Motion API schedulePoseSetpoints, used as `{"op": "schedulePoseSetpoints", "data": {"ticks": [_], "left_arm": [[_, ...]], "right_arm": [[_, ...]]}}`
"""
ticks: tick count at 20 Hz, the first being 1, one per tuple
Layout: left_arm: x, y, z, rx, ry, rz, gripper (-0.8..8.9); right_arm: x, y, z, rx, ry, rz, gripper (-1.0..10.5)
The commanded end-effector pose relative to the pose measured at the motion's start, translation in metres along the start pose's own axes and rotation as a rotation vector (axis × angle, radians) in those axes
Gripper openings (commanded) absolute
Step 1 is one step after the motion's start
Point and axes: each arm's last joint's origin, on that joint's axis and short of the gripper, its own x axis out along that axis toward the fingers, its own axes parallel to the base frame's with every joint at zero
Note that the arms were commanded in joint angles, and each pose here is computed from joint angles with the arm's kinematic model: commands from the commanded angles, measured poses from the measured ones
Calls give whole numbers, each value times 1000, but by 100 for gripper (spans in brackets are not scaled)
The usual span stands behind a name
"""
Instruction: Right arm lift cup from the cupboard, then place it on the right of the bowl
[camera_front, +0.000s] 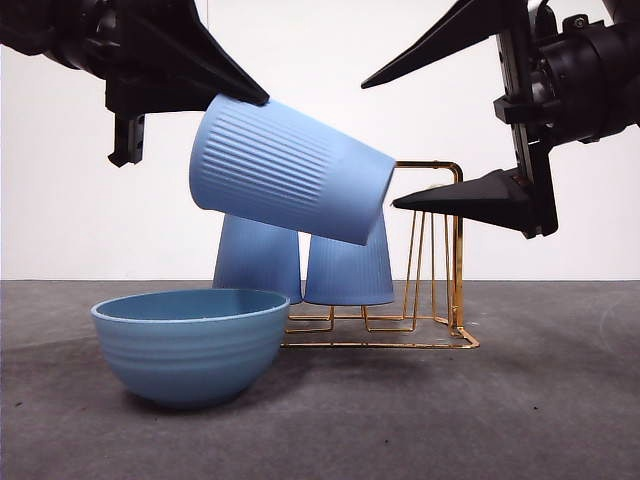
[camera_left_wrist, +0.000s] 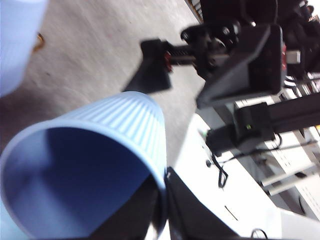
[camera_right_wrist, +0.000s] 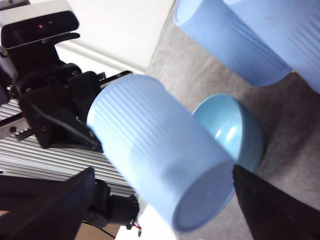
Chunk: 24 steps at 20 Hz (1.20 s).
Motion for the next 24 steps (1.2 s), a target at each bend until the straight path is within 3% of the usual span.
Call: {"op": "schedulePoseSetpoints", "data": {"ticks": [1,7,11,18,24], "left_arm": [[5,-4,3,42,18,-30,7],[24,-18,-1,85,81,-61,9],[43,-36,2,198,118,91,9],[79,-73,17,435,140,237,8],[120,-82,10,647,390,409,7]], "right_arm": [[1,-2,1,-64,-6,-11,465],[-22,-21,5,-21,-61,-146,448],[-44,-30,6,-21,-99,-224,268],[-74,-27,9,-50,-199,-290,261],[-84,-26,5,-70,-196,-330,262]]}}
